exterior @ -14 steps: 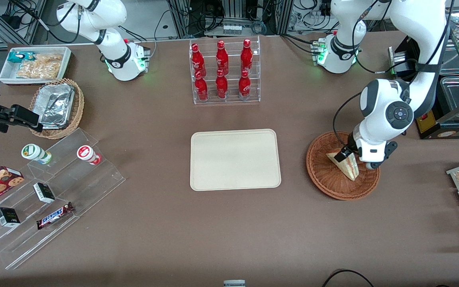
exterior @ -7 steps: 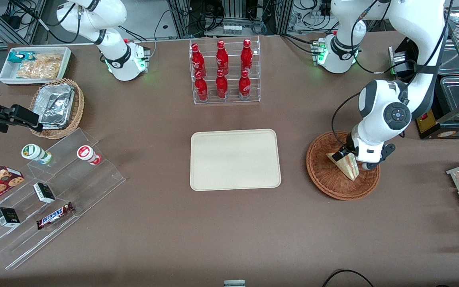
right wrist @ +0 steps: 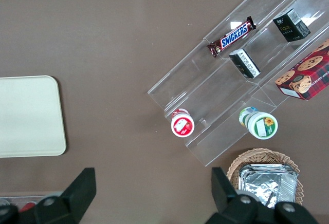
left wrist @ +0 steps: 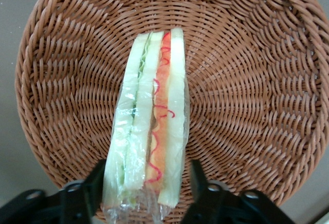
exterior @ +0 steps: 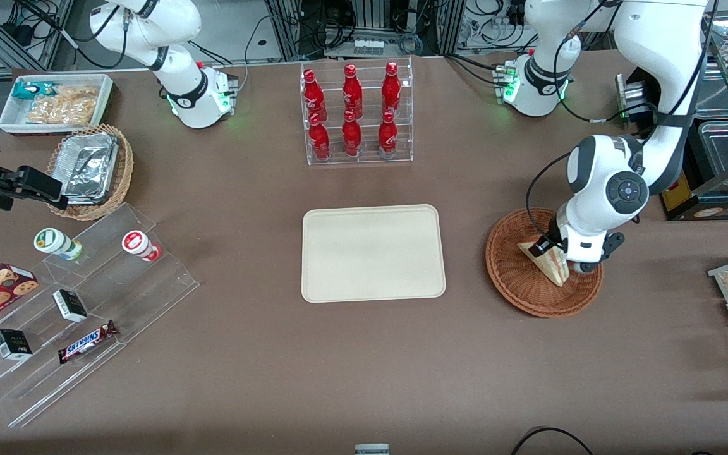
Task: Place sandwich from basket to tray
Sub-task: 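Lower the left gripper and close it on the sandwich's wrapped end, then lift the sandwich and carry it with the left gripper over the tray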
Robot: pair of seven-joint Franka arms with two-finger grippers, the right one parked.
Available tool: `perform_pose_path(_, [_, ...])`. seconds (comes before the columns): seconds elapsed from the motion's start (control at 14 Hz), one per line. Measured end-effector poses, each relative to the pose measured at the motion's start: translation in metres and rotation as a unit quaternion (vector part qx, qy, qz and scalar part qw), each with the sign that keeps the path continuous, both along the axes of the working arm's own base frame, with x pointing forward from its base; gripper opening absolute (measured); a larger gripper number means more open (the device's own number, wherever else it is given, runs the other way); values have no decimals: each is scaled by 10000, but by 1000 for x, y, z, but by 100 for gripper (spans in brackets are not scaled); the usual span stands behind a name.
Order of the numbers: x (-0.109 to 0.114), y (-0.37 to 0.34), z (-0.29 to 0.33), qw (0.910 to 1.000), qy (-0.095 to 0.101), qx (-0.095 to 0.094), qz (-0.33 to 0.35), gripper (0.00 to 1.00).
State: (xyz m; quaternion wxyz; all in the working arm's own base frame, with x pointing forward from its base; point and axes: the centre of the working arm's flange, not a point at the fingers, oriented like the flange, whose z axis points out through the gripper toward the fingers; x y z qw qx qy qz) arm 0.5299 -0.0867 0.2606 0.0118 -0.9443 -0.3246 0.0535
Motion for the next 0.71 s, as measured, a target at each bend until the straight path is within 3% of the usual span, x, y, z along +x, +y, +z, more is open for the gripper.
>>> perform_pose_path(0.36, [5, -1, 6, 9997, 78, -15, -211, 19])
perform_pose_path(0.5, [17, -4, 27, 9990, 254, -17, -372, 17])
perform_pose_path(0.71, [32, -33, 64, 9939, 349, -78, -1043, 17])
